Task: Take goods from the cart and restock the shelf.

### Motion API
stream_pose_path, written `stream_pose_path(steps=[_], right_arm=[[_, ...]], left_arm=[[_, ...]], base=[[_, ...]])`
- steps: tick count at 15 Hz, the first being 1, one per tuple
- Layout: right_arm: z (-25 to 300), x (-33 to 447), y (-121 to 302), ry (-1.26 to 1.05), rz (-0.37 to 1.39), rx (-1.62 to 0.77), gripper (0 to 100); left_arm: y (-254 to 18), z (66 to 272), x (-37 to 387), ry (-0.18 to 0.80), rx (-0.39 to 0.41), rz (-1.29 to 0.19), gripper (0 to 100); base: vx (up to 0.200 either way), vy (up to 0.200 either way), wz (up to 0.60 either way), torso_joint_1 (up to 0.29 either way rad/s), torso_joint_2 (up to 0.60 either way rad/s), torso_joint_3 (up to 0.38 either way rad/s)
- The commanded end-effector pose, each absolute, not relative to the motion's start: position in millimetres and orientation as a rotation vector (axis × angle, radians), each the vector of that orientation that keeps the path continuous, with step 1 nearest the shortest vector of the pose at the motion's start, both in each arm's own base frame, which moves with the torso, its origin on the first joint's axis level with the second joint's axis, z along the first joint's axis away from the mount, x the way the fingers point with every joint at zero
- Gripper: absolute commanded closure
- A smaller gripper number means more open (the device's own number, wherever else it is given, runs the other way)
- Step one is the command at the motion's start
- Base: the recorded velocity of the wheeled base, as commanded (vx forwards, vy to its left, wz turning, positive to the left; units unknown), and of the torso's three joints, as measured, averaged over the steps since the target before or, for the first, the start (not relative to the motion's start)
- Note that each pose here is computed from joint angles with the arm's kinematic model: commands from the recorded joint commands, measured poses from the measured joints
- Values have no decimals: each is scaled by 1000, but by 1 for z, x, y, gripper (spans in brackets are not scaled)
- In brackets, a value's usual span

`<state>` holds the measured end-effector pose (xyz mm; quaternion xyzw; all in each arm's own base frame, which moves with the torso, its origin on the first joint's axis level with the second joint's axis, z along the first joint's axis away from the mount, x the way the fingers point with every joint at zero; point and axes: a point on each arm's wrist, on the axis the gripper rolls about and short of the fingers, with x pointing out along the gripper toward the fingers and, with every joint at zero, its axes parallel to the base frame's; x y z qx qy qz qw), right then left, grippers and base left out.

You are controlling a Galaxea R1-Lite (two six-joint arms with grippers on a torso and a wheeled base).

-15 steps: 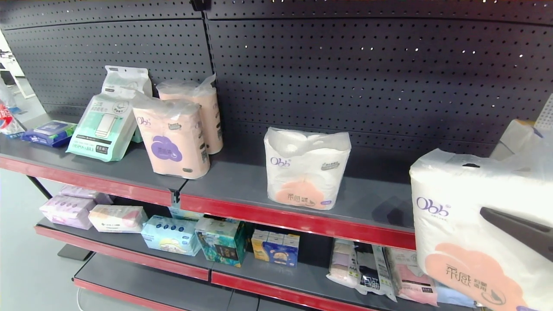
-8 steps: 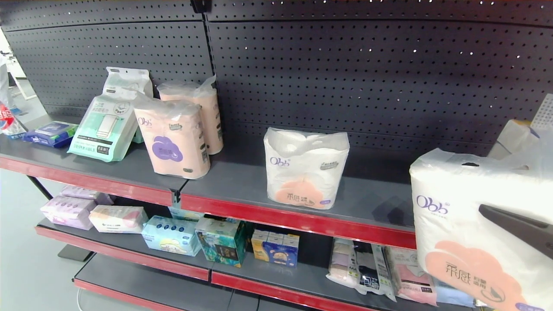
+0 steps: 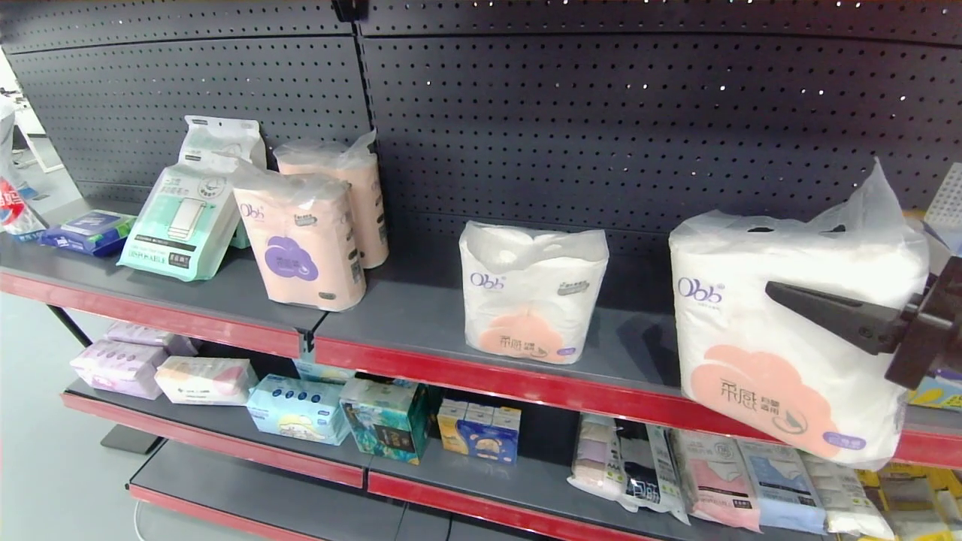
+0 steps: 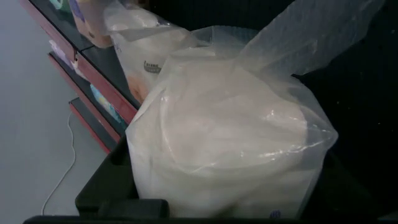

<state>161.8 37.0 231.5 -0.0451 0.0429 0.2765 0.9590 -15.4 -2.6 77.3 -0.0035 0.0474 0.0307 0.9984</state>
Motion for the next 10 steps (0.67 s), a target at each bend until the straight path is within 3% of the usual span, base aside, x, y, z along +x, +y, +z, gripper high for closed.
stream_pose_path(steps=[1,10], right_arm=[[223,175,39,138,563,-78,100],[213,223,41,121,494,-44,100]], left_arm=[[-3,77,-15,96,-7,61,0],[-3,77,-15,96,-7,61,0]], base=[[0,0,0,0,0,0],[0,0,0,0,0,0]])
